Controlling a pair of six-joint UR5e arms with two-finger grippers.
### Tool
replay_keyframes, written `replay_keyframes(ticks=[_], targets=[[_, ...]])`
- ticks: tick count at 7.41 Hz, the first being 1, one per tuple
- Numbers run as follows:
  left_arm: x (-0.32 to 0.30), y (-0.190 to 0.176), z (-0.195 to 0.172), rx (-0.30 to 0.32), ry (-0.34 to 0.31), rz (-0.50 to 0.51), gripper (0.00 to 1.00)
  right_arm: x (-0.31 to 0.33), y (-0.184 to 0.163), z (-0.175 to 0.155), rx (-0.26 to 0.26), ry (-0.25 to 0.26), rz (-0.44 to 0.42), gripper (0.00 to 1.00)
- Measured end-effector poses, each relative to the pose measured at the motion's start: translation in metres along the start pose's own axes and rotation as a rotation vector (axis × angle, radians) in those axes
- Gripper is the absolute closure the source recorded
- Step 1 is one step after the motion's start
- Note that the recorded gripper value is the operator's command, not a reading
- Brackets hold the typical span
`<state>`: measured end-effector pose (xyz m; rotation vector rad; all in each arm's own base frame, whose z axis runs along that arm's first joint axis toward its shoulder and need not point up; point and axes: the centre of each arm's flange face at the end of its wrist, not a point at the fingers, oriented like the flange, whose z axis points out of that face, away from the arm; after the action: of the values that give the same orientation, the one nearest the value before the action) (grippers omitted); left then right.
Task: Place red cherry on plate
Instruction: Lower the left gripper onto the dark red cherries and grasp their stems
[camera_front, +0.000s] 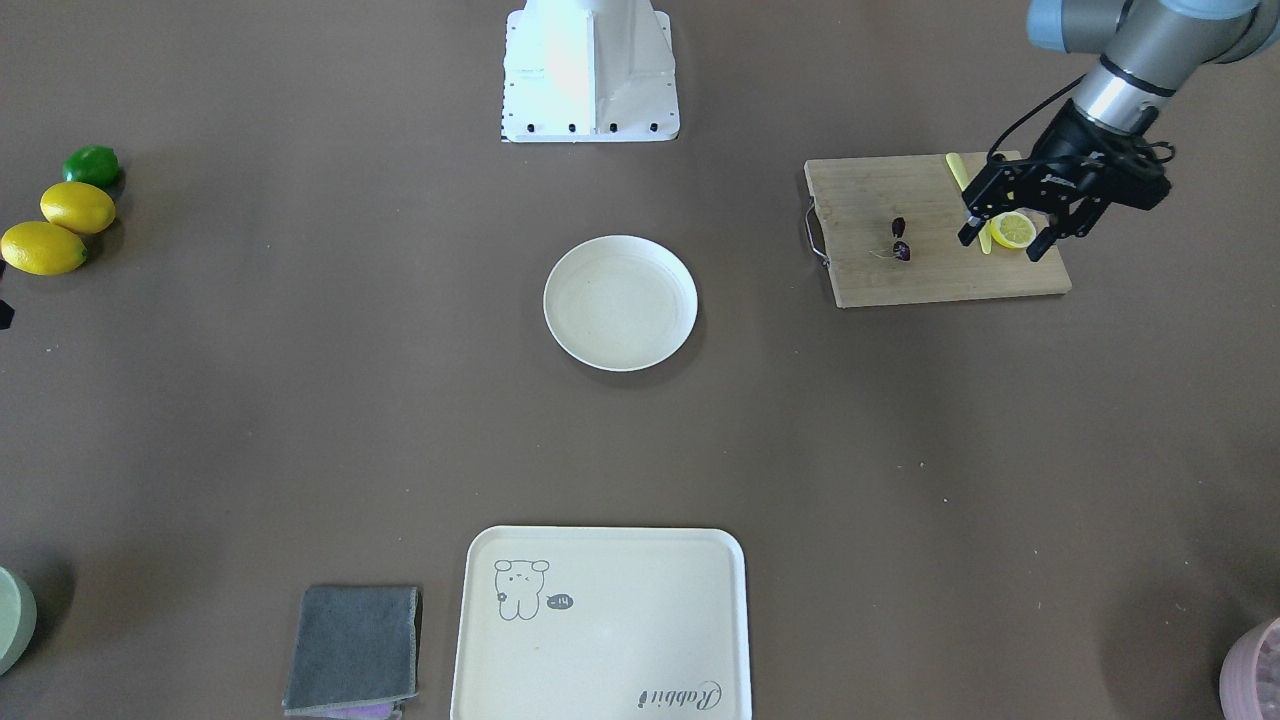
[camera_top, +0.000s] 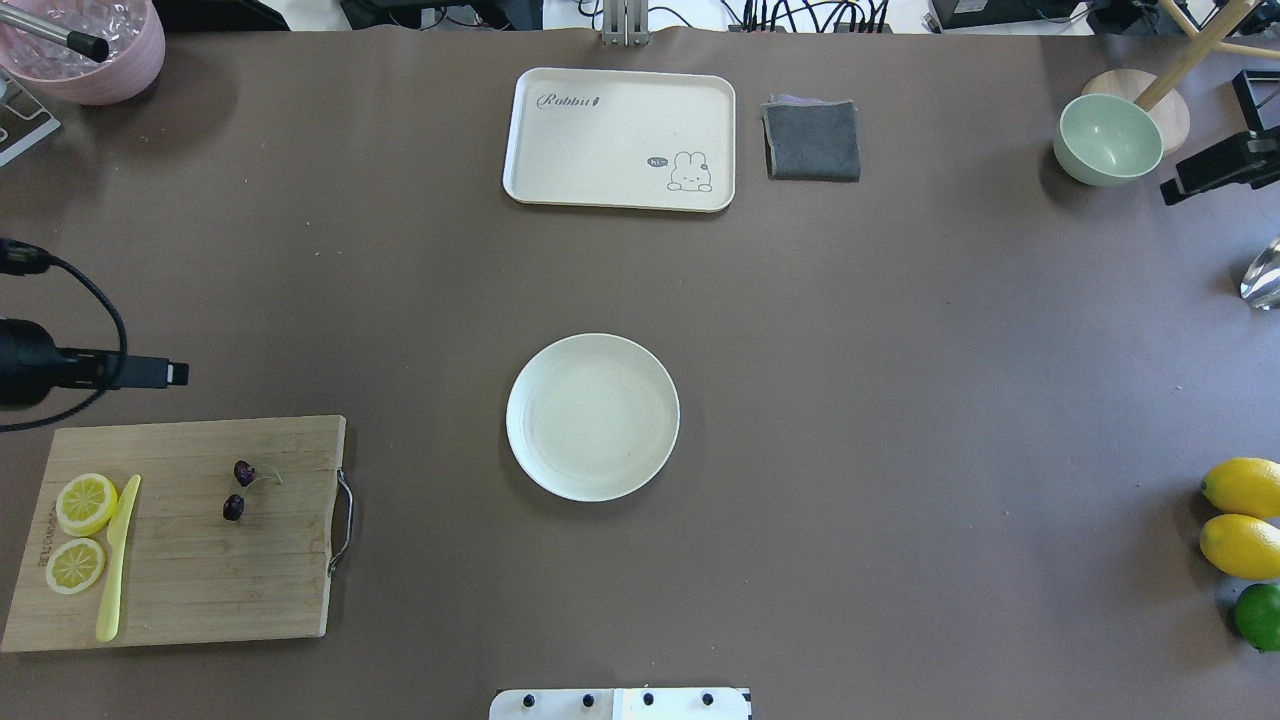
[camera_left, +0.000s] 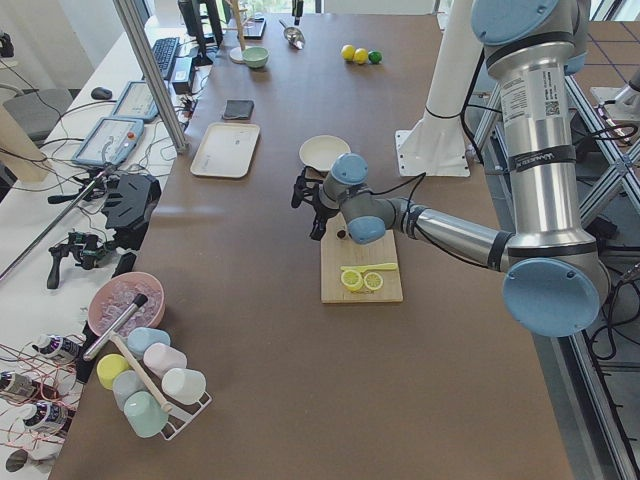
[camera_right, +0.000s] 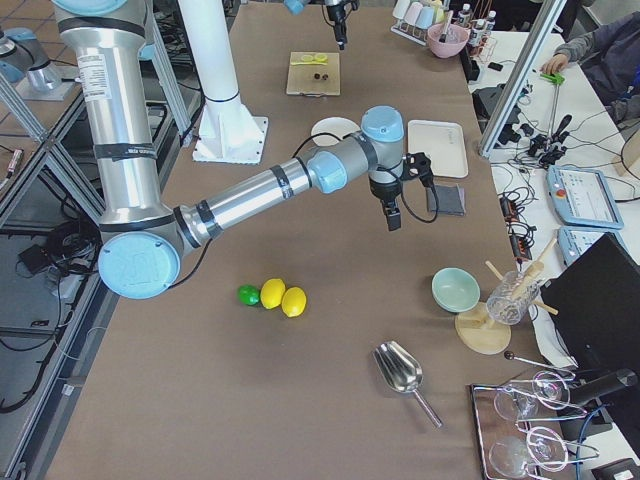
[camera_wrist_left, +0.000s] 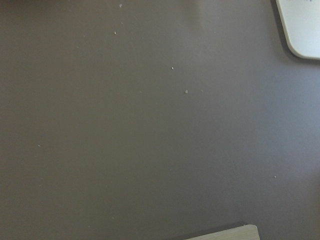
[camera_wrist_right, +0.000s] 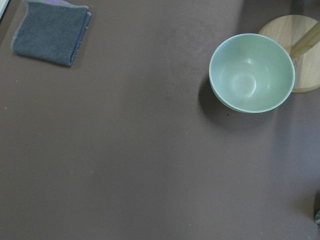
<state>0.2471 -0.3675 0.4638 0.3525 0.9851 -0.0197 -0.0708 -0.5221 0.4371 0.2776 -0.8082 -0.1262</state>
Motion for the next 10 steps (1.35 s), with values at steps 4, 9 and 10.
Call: replay_keyframes(ticks=[4, 9, 10], targets=[[0.042, 0.079, 0.05, -0.049, -0.042, 0.112, 0.37, 0.036, 0.019, 0.002, -0.017, 0.013, 0.019, 0.0], [0.04, 0.11, 0.06, -0.08, -0.072, 0.151, 1.0, 0.039, 0.02, 0.002, -0.017, 0.018, 0.025, 0.0], [0.04, 0.11, 0.058, -0.079, -0.07, 0.151, 1.0, 0.043, 0.022, 0.002, -0.019, 0.021, 0.031, 0.0]])
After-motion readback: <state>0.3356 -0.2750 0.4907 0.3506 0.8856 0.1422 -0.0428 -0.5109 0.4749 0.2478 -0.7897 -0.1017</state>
